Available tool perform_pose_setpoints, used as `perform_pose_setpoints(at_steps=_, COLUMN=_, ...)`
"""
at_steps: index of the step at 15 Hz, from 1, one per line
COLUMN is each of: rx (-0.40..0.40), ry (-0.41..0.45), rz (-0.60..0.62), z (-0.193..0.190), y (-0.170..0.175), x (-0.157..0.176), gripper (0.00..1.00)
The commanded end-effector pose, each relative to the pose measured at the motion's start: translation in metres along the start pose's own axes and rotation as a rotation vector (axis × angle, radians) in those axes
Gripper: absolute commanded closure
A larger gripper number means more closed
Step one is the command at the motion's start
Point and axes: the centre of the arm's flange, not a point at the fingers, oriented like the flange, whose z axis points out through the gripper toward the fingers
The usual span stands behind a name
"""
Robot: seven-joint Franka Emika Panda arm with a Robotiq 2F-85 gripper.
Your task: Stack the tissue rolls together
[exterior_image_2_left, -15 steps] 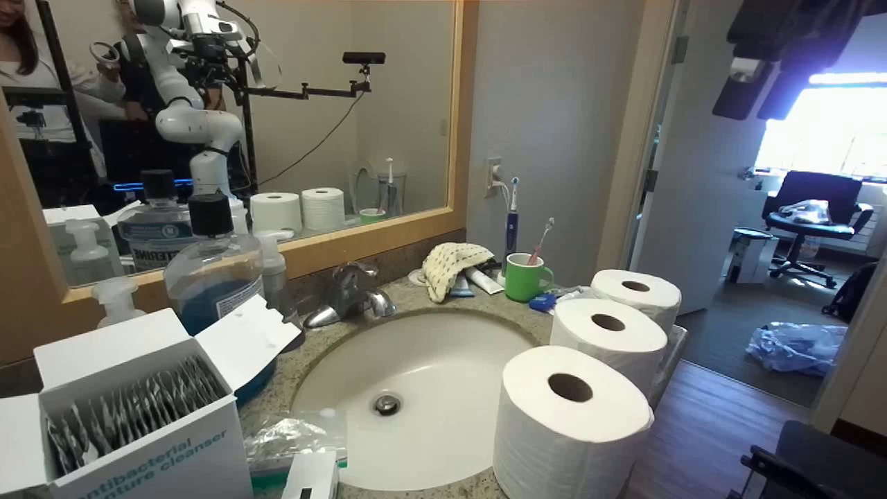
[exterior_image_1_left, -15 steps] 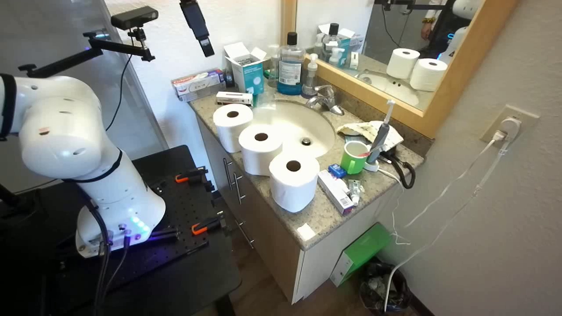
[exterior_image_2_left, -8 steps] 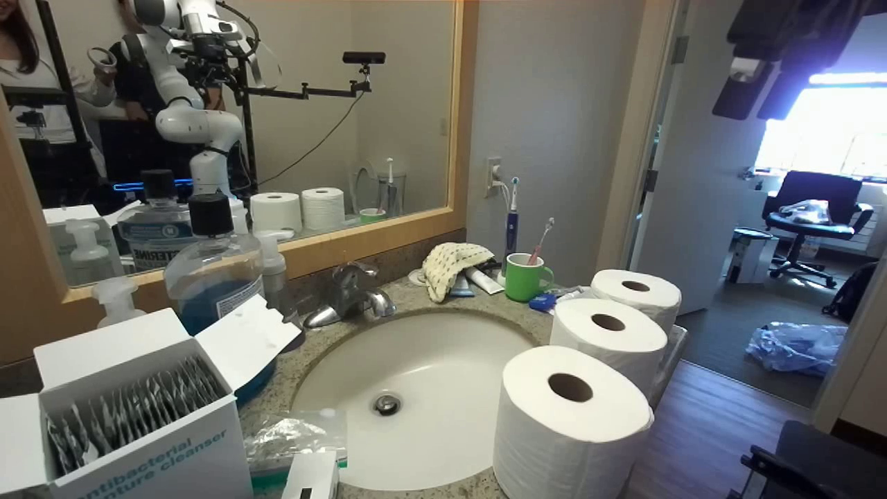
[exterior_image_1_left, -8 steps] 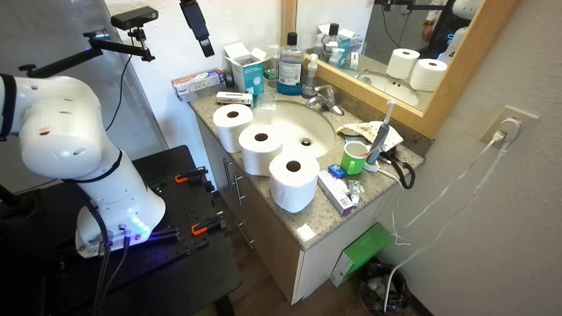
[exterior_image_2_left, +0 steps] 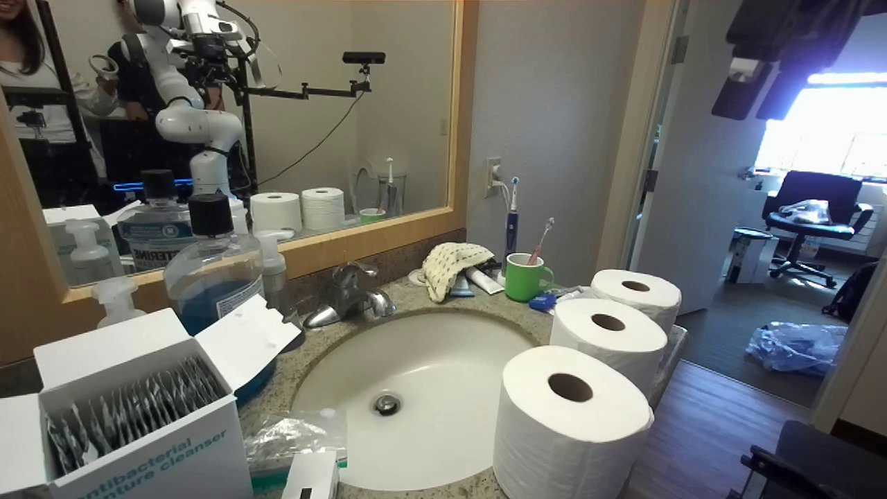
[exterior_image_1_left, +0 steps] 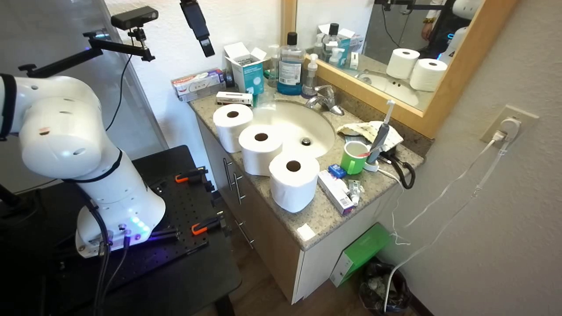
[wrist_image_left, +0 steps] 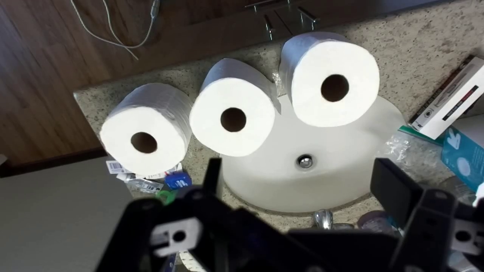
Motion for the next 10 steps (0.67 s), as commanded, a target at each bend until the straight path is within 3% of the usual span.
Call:
perform_pose_setpoints(at_steps=1, rx=0.002, ry=0.002, rz=-0.010, z=0.002, y=-0.005, x=0.009, gripper=0.00)
perform_pose_setpoints(at_steps=10, rx=-0.046, ry=-0.069, rz=-0.061, z=0.022, y=-0.019, x=0.045, gripper=0.00)
